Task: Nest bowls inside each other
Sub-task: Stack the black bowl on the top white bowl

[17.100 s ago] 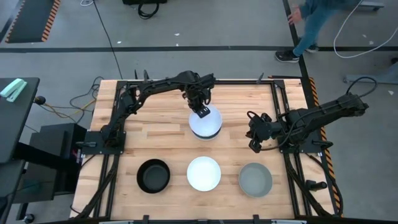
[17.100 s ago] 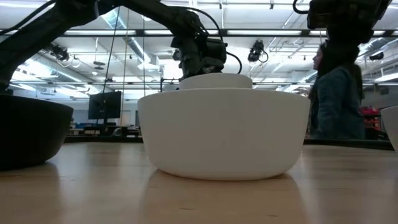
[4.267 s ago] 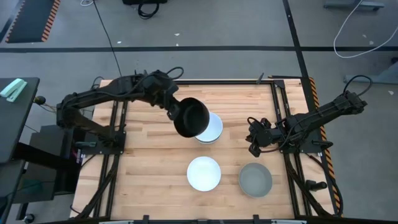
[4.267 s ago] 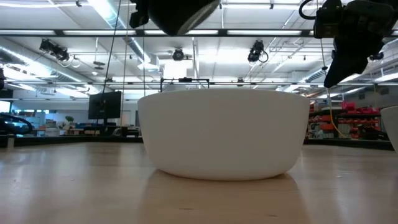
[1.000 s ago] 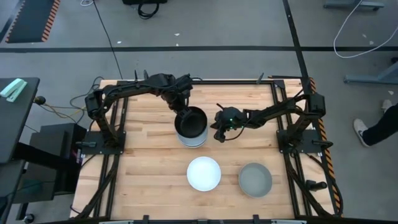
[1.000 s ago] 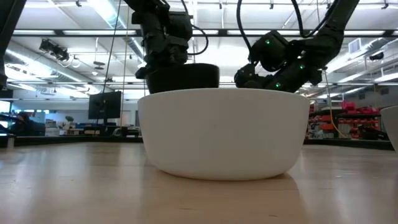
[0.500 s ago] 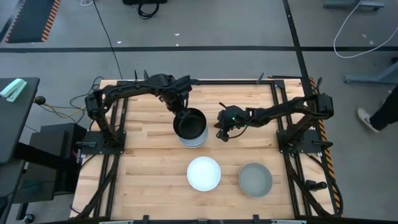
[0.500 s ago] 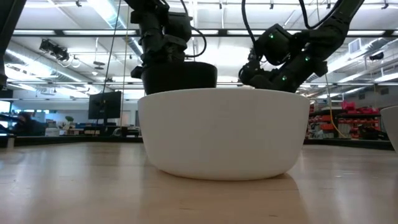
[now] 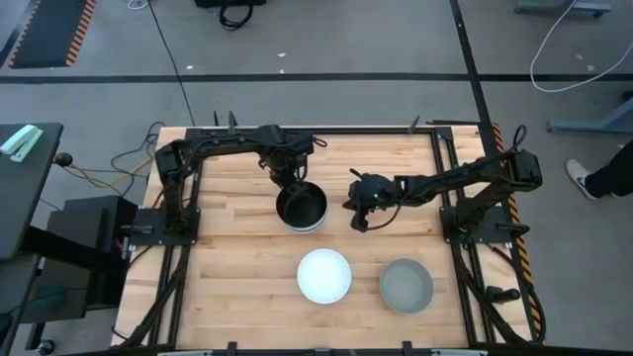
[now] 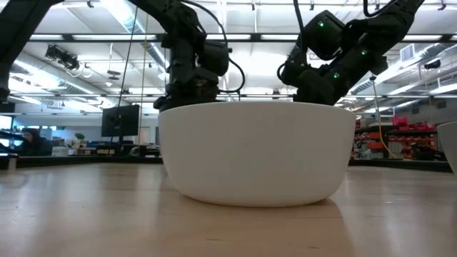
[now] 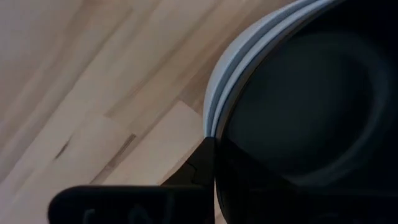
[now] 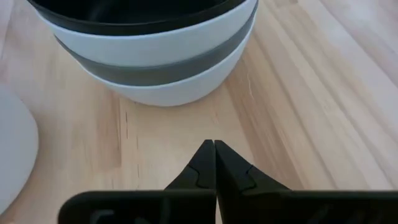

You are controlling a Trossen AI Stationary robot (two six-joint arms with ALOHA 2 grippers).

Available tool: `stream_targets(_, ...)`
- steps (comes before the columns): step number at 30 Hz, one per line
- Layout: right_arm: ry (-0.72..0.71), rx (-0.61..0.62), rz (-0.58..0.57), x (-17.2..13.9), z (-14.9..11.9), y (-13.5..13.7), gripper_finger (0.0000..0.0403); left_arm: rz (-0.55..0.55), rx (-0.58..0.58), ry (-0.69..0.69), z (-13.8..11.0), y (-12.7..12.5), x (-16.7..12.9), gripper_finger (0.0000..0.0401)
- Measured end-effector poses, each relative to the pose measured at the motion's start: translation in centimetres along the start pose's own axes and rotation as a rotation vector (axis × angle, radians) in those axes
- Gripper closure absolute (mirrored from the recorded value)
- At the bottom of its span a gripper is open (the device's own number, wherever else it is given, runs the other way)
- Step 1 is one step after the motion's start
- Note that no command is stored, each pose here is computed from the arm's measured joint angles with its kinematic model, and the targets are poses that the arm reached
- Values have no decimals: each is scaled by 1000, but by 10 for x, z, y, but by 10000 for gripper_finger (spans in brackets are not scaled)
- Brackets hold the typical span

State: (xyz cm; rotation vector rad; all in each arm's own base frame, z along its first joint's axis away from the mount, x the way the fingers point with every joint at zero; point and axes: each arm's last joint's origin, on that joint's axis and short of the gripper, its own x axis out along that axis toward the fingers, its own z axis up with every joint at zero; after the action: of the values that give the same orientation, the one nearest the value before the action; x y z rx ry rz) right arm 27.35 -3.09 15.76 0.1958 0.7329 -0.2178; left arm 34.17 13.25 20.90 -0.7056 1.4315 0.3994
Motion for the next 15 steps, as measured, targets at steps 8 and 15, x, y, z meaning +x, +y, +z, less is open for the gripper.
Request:
stream_targets(8,1,5,-1,-1,0,0,402,-26,16,3,3,-4,-7,363)
stream_targets(15,2,6,-1,-1,0,0,402,-71,41,-73,12,-14,-32,314)
